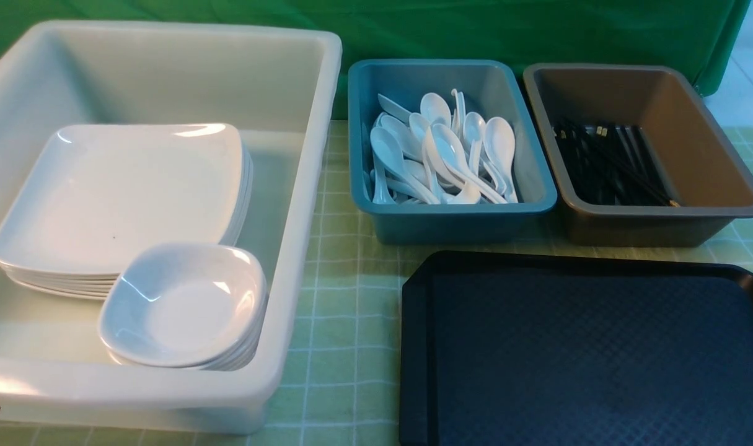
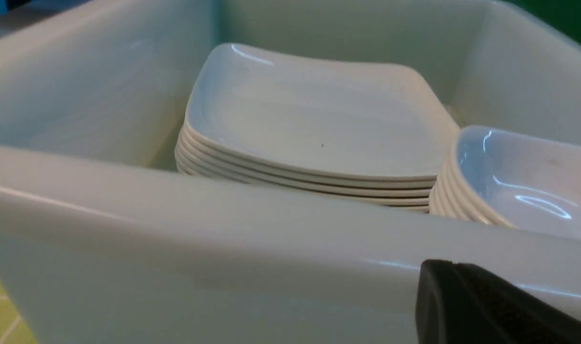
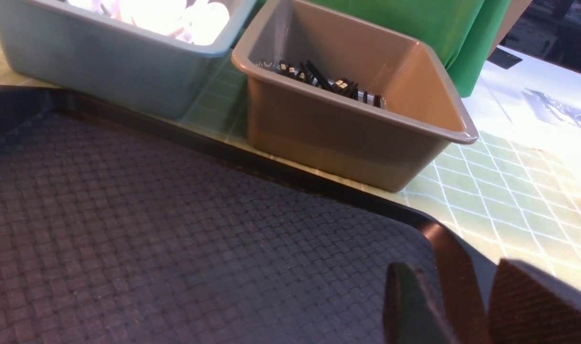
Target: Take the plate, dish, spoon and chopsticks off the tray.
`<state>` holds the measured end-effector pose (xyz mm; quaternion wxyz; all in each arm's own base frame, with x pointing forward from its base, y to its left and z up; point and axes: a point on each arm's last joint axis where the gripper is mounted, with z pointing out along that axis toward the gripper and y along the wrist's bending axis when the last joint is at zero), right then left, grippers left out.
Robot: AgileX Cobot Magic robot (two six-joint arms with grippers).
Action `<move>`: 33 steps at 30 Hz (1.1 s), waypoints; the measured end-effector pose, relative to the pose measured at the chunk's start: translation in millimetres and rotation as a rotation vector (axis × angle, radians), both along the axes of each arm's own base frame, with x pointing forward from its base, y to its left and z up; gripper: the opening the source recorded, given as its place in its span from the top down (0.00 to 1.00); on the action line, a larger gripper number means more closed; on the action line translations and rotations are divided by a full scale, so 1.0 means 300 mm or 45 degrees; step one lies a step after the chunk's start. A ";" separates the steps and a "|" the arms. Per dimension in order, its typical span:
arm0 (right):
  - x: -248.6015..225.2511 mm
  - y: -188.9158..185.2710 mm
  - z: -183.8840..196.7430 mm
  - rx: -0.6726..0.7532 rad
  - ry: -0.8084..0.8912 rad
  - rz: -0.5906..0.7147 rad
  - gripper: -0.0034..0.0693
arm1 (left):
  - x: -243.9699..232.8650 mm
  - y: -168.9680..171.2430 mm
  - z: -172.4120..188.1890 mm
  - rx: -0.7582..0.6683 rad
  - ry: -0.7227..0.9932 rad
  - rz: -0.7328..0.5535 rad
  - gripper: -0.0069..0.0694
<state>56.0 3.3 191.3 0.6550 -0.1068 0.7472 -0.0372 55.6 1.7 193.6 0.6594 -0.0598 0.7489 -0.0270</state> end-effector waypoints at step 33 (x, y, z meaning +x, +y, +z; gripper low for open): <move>0.000 0.000 0.000 0.000 0.000 0.000 0.62 | -0.001 0.001 0.000 0.019 -0.001 0.004 0.93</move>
